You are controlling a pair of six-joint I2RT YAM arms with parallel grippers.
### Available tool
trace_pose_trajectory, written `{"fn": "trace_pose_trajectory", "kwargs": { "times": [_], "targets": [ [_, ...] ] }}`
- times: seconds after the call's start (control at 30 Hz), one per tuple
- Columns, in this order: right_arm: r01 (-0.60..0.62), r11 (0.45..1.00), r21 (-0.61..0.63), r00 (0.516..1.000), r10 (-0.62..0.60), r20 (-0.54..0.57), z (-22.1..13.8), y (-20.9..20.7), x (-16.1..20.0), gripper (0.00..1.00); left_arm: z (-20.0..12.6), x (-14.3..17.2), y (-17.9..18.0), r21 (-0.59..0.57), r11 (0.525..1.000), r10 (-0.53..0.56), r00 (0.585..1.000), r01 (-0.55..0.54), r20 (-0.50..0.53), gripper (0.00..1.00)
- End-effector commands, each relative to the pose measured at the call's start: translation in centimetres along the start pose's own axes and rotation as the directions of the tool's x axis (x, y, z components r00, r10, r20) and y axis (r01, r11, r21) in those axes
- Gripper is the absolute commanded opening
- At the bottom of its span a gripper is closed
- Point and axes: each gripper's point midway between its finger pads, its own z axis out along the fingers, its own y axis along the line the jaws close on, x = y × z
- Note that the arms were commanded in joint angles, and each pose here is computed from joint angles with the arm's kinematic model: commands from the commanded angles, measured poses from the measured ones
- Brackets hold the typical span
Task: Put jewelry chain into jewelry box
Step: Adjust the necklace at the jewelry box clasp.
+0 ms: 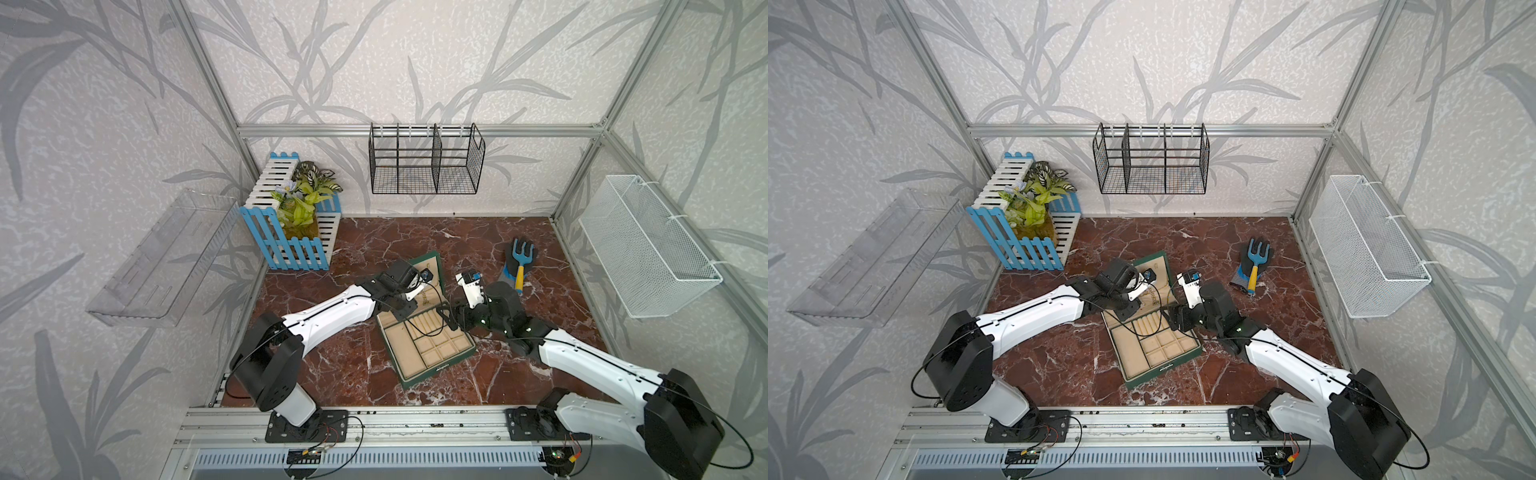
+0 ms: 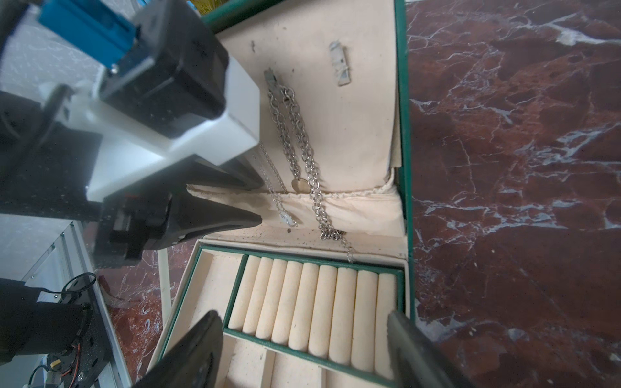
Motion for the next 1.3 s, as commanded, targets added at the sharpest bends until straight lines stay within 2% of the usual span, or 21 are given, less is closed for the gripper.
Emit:
{"fn": "trace_pose_trajectory", "kwargs": {
  "times": [0.0, 0.3, 0.47, 0.57, 0.73, 0.87, 0.93, 1.03, 1.27],
  "targets": [
    [-0.008, 1.0, -0.026, 1.0, 0.008, 0.015, 0.2, 0.5, -0.8, 0.79, -0.1, -1.6, 1.2, -0.044, 0.999, 0.012, 0.999, -0.011, 0.034, 0.31],
    [-0.023, 0.999, -0.046, 1.0, 0.024, 0.012, 1.0, 0.9, -1.0, 0.79, 0.4, -0.8, 1.0, -0.025, 1.0, 0.012, 1.0, -0.011, 0.006, 0.17],
    [-0.022, 0.998, -0.054, 1.0, 0.023, 0.005, 1.2, 1.1, -1.0, 0.79, 0.7, -0.5, 1.0, -0.023, 1.0, 0.011, 1.0, -0.011, -0.005, 0.15],
    [-0.021, 0.998, -0.057, 1.0, 0.021, 0.006, 1.2, 1.3, -1.1, 0.79, 0.9, 0.0, 0.9, -0.016, 1.0, 0.008, 1.0, -0.008, -0.025, 0.18],
    [-0.022, 0.998, -0.054, 1.0, 0.023, 0.007, 1.2, 1.2, -0.9, 0.79, 1.2, 0.6, 0.4, 0.005, 1.0, 0.006, 0.999, -0.006, -0.042, 0.18],
    [-0.022, 0.998, -0.053, 1.0, 0.022, 0.006, 1.2, 1.2, -0.9, 0.79, 1.2, 0.5, 0.6, -0.007, 1.0, 0.006, 0.999, -0.007, -0.037, 0.14],
    [-0.021, 0.998, -0.053, 1.0, 0.022, 0.007, 1.2, 1.3, -0.9, 0.79, 1.2, 0.4, 0.6, -0.008, 1.0, 0.007, 0.999, -0.007, -0.036, 0.09],
    [-0.022, 0.998, -0.05, 1.0, 0.023, 0.01, 1.1, 1.2, -1.0, 0.79, 0.7, 0.1, 1.0, -0.025, 1.0, 0.001, 1.0, -0.001, -0.015, 0.01],
    [-0.063, 0.998, -0.018, 0.998, 0.064, 0.009, 1.8, 1.7, -1.8, 0.76, -0.7, -1.0, -0.1, 0.034, 0.999, -0.019, 0.995, 0.016, 0.098, 0.0]
  ]
}}
